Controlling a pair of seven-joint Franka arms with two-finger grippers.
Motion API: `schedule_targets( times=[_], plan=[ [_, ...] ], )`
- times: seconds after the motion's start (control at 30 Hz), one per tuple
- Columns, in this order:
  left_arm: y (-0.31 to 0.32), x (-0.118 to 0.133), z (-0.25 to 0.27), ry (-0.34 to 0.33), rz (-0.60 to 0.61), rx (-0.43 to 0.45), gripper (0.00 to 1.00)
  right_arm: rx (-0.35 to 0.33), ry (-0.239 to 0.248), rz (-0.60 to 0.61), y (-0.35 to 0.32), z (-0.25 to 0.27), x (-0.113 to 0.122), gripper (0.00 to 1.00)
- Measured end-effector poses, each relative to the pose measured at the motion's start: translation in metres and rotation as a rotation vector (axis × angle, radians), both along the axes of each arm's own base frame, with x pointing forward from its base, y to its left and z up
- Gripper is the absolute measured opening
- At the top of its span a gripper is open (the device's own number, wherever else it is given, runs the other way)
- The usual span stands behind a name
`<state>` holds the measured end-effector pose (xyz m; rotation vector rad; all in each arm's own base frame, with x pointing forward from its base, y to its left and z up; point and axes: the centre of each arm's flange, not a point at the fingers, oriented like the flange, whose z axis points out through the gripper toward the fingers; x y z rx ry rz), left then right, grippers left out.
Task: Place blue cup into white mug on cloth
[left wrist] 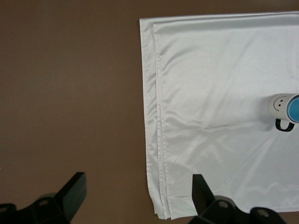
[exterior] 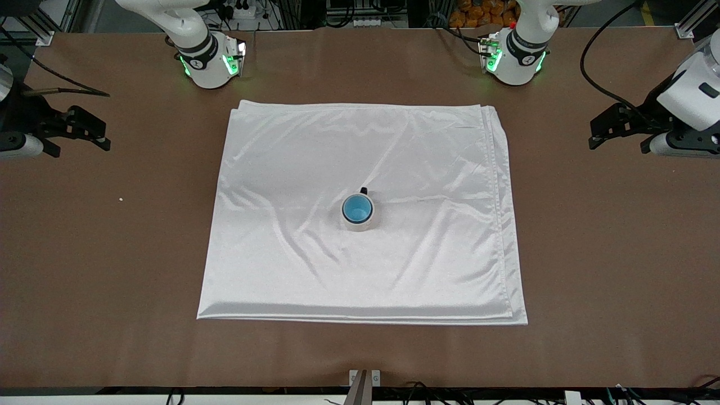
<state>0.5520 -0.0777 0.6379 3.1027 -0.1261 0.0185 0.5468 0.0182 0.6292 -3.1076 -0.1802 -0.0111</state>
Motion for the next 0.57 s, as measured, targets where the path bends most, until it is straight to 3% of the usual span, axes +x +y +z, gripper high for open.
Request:
schedule_targets(
  times=[0.57],
  plan=[
    [-0.033, -0.006, -0.001, 0.004, -0.064, 0.018, 1.0, 0.0, 0.0, 0.002, 0.001, 0.0, 0.0, 1.0]
  ],
)
